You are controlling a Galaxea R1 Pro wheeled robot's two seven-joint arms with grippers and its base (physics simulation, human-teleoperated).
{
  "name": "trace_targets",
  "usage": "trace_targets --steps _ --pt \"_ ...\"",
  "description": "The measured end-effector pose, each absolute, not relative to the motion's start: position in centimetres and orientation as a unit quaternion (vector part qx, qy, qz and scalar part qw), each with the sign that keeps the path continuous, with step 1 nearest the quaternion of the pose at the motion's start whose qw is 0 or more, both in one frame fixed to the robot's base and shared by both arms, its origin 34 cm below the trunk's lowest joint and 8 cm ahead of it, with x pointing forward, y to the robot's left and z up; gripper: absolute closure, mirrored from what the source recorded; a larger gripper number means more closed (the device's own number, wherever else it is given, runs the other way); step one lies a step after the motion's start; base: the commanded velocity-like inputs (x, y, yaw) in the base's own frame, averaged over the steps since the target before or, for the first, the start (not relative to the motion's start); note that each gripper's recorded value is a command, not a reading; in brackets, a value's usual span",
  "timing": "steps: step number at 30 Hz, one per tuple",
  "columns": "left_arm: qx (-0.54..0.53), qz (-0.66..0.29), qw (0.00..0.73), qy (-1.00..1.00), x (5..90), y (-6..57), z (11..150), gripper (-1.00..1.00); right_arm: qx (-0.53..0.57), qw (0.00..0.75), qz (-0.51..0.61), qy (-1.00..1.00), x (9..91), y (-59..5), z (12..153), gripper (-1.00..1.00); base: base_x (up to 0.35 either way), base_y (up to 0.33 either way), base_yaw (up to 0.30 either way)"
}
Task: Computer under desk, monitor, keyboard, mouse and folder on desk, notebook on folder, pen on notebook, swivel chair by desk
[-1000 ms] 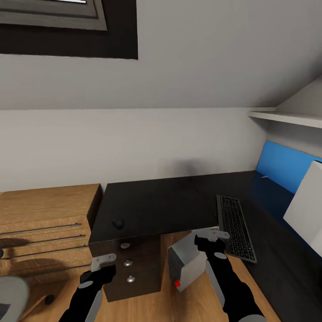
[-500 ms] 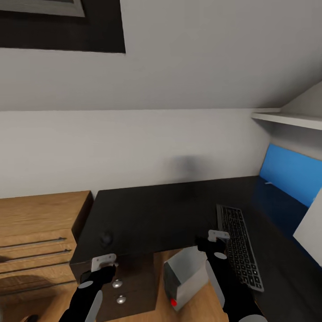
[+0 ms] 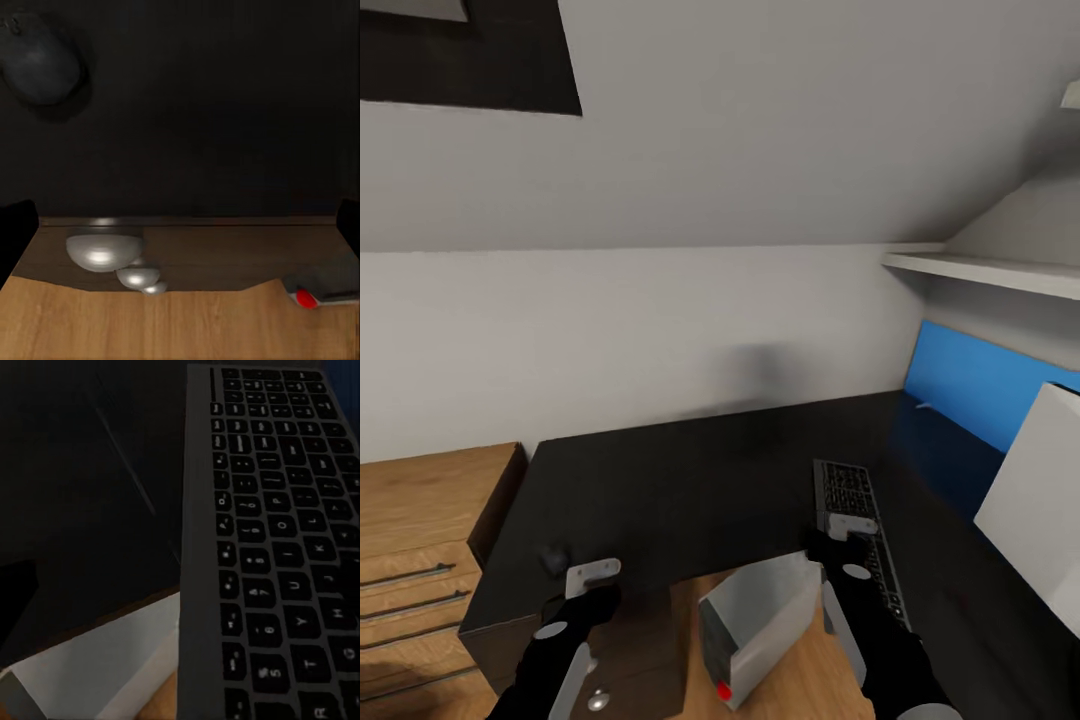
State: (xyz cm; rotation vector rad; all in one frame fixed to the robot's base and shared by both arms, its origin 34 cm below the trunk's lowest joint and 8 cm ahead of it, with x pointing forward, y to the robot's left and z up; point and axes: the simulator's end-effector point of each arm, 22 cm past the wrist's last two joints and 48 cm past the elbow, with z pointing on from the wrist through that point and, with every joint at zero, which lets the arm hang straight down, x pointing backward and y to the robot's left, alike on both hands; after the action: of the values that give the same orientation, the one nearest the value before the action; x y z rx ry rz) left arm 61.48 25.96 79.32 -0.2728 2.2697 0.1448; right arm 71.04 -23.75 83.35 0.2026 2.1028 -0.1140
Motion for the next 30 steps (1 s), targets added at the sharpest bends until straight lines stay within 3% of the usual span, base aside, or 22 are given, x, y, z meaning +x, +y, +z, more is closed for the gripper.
trace_targets --steps 30 --pt "-0.111 0.056 0.425 0.897 62.1 26.0 75.9 -1.00 0.212 0.477 0.001 0.853 70.5 -29.8 77.5 -1.00 0.000 0.000 -0.008"
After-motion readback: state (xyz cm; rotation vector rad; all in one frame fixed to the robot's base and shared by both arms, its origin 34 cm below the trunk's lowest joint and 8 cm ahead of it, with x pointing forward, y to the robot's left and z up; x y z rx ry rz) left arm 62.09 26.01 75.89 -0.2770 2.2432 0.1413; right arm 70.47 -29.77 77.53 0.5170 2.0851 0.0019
